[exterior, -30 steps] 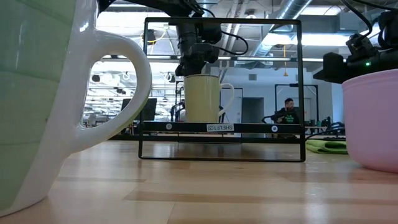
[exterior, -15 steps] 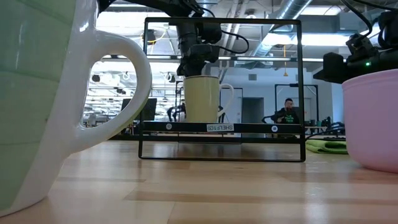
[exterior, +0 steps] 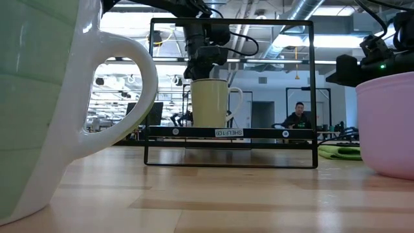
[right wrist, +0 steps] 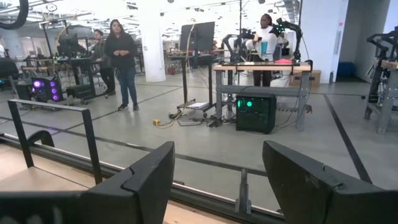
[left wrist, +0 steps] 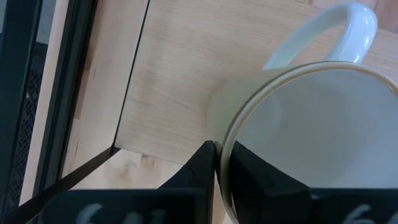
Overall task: Stack small to large cups/mugs on shelf
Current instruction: Put the yellow mug on the shelf
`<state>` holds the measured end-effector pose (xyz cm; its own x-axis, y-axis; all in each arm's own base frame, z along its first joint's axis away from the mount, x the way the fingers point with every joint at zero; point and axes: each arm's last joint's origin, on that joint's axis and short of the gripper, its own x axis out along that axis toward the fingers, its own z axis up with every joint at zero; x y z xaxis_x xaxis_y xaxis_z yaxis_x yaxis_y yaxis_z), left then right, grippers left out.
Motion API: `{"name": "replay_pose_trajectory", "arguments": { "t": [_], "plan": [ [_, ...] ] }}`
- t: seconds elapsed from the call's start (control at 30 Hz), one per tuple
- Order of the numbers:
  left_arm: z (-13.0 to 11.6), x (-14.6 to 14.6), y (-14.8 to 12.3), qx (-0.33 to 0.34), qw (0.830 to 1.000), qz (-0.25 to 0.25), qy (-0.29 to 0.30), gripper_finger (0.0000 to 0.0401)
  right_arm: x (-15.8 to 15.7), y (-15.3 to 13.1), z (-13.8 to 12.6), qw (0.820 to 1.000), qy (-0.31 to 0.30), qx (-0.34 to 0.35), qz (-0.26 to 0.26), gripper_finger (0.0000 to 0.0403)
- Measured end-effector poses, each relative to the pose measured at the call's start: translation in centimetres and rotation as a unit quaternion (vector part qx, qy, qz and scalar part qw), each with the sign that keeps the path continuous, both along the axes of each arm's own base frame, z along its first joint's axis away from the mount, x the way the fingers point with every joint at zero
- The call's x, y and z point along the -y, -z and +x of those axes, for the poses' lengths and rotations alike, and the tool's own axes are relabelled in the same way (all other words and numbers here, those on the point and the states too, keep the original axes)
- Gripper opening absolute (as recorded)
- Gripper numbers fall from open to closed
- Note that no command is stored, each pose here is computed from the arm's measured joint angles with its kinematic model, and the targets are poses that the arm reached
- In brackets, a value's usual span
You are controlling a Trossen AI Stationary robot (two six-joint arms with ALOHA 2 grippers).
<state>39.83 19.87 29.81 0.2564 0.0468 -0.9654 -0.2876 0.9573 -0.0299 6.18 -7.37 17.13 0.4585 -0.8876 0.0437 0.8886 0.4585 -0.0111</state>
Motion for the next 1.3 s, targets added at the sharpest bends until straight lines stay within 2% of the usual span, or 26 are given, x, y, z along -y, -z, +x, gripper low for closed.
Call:
{"name": "replay_pose_trajectory", "arguments": {
  "t": [0.8, 1.13, 1.3],
  "plan": [
    [0.16, 0.33, -0.01, -0.002, 1.000, 0.004, 0.003, 0.0031, 0.00, 0.01, 0.00, 1.000, 0.000, 0.000, 0.000, 0.0268],
    [0.15, 0.31, -0.01, -0.001, 1.000, 0.001, -0.013, 0.0032, 0.00, 0.01, 0.00, 1.000, 0.000, 0.000, 0.000, 0.0268],
    [0.06, 0.20, -0.06, -0.011, 0.999, 0.021, -0.024, 0.0032, 0.00, 0.00, 0.00, 1.000, 0.000, 0.000, 0.000, 0.0268]
  ]
}}
